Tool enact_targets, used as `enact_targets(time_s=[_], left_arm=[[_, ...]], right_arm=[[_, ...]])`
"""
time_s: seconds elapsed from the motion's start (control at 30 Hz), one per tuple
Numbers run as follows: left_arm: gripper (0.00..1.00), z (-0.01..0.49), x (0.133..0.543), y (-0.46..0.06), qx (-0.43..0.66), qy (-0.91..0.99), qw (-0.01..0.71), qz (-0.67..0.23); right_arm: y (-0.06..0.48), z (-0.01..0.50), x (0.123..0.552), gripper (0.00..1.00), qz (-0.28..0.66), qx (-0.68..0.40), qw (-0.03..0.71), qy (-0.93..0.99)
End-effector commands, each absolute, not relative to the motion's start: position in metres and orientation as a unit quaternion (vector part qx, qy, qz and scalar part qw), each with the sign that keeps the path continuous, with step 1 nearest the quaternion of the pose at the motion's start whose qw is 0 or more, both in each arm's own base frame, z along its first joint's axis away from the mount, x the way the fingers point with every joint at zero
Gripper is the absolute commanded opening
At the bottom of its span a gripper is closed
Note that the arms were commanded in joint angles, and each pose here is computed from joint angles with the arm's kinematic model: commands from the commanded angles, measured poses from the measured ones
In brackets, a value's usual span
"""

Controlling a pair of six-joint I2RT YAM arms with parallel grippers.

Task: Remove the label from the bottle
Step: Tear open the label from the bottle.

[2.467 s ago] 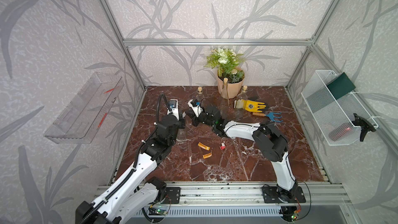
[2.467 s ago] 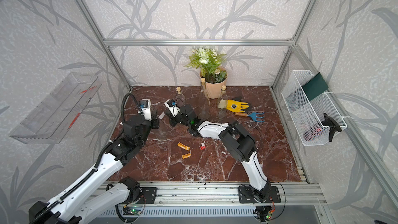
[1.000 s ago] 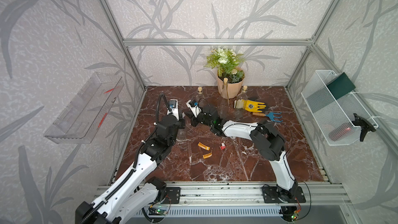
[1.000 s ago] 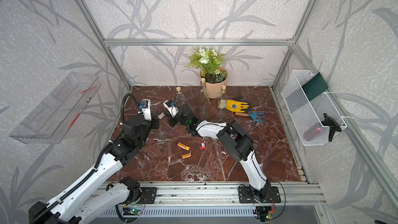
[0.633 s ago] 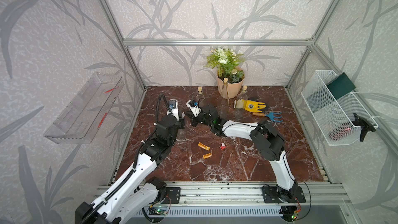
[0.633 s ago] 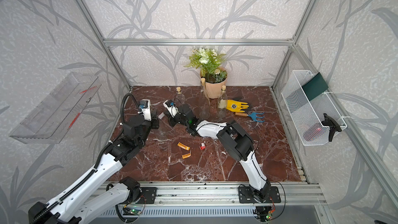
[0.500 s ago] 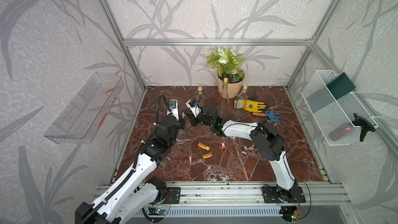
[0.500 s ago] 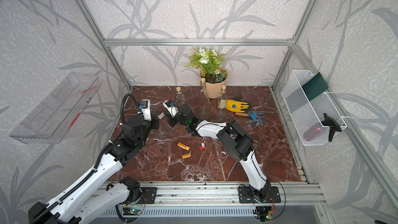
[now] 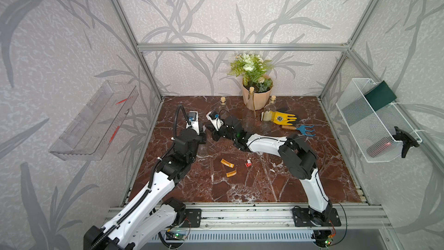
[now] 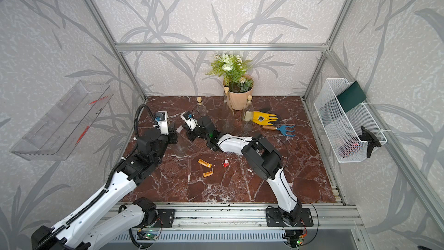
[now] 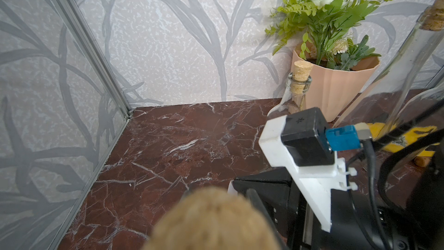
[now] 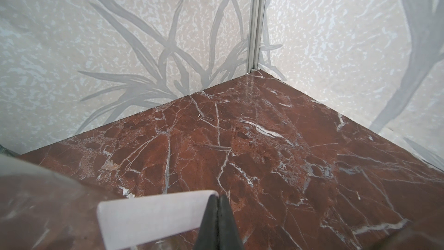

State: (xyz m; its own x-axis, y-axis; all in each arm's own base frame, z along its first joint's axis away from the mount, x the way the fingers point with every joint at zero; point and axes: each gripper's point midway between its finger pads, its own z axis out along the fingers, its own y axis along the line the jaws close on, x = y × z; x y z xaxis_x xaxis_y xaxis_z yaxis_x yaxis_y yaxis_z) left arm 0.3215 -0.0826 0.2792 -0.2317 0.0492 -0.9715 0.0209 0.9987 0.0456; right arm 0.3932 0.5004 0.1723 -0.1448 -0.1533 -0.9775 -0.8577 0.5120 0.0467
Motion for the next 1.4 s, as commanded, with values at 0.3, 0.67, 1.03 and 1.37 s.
enact_targets(time_s=[0.3, 0.67, 1.03, 1.37], left_arm=[[0.0, 0.282, 0.318, -0.079, 0.015, 0.78, 0.626, 0.011], [0.0, 0.284, 0.317, -0.078, 0.015, 0.778, 0.628, 0.01], [0.0, 0.285, 0.317, -0.077, 0.014, 0.777, 0.629, 0.014], [0.0, 0.292, 0.317, -0.067, -0.007, 0.767, 0.641, 0.031]], right_arm=[[0.505, 0.171, 0.402, 0.0, 0.312, -0.371, 0.544, 0.685], [0.509, 0.169, 0.405, 0.0, 0.305, -0.375, 0.543, 0.687], [0.513, 0.169, 0.408, 0.0, 0.302, -0.379, 0.543, 0.686], [0.507, 0.235, 0.381, 0.0, 0.319, -0.387, 0.574, 0.647]])
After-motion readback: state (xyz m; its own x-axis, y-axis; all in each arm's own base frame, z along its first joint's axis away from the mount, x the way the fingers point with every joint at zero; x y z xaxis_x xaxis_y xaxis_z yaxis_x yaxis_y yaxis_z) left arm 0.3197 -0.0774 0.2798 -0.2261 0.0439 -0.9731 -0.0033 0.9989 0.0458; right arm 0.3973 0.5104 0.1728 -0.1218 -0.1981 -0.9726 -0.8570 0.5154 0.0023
